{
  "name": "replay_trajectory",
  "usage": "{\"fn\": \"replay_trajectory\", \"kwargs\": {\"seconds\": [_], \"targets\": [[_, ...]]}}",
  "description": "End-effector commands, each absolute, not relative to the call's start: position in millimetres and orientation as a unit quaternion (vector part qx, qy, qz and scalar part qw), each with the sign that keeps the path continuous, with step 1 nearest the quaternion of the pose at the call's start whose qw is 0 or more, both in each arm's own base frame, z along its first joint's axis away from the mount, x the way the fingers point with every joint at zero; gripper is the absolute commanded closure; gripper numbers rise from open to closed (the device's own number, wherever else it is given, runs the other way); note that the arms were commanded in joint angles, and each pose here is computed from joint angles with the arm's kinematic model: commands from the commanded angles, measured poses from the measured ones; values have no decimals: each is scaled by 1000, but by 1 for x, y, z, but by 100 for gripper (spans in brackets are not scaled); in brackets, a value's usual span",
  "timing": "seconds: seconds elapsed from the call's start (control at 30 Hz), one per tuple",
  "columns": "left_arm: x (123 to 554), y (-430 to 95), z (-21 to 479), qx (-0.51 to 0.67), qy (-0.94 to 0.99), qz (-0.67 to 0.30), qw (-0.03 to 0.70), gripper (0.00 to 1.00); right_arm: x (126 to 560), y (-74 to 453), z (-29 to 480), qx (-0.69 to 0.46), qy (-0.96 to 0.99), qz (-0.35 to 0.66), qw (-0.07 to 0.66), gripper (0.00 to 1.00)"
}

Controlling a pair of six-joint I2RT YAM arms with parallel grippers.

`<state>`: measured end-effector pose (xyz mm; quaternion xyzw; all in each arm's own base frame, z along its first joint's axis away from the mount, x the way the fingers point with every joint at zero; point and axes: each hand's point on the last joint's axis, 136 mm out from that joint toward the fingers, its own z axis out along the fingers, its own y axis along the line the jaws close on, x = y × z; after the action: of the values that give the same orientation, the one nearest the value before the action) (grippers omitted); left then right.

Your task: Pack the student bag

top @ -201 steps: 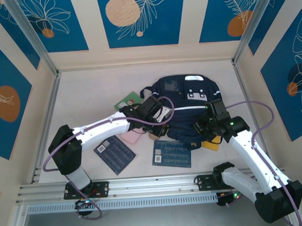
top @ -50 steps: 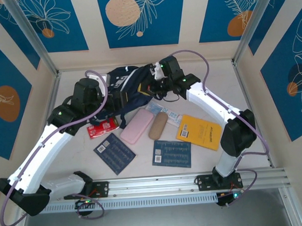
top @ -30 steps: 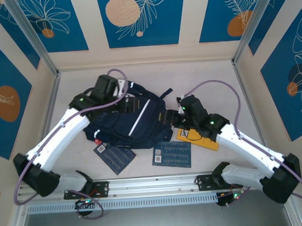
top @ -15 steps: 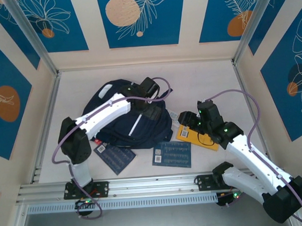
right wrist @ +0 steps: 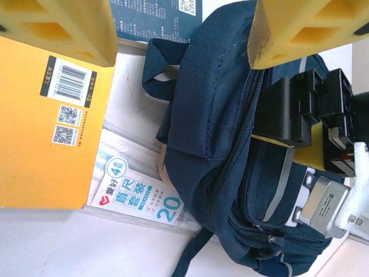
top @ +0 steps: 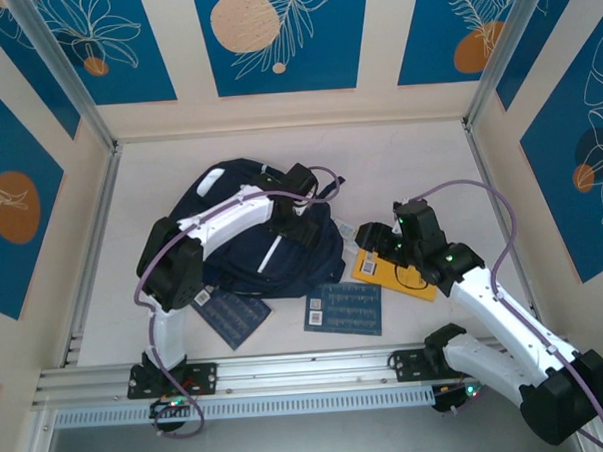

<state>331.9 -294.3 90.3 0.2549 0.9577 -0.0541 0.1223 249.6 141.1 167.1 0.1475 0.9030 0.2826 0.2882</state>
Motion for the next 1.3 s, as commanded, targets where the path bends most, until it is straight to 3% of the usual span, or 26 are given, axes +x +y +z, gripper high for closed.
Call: {"fn": "replay_trajectory", "kwargs": {"seconds": [0.0,0.13,0.3,0.47,0.73,0.87,1.07,1.2,1.27], "targets": [[330,-299,87,244,960,-88,104,42,255,151,173,130,898,304,288,43],[334,-293,102,236,960,-96,115,67,258,160,179,122,895,322,285,46],[336,-283,131,221,958,-121,135,83,264,171,193,105,887,345,290,46],[336,-282,161,215,953,-147,157,91,277,188,203,102,881,372,275,49],[332,-282,217,206,938,-200,193,94,308,209,209,122,880,389,243,73],[329,-284,241,210,929,-224,206,93,321,227,205,129,876,413,212,89],[330,-276,256,207,926,-223,223,87,332,257,189,143,863,459,153,99],[325,-280,257,206,924,-241,212,52,338,281,183,157,829,526,105,100],[324,-278,263,199,924,-240,219,41,343,289,186,163,806,561,101,100]]}}
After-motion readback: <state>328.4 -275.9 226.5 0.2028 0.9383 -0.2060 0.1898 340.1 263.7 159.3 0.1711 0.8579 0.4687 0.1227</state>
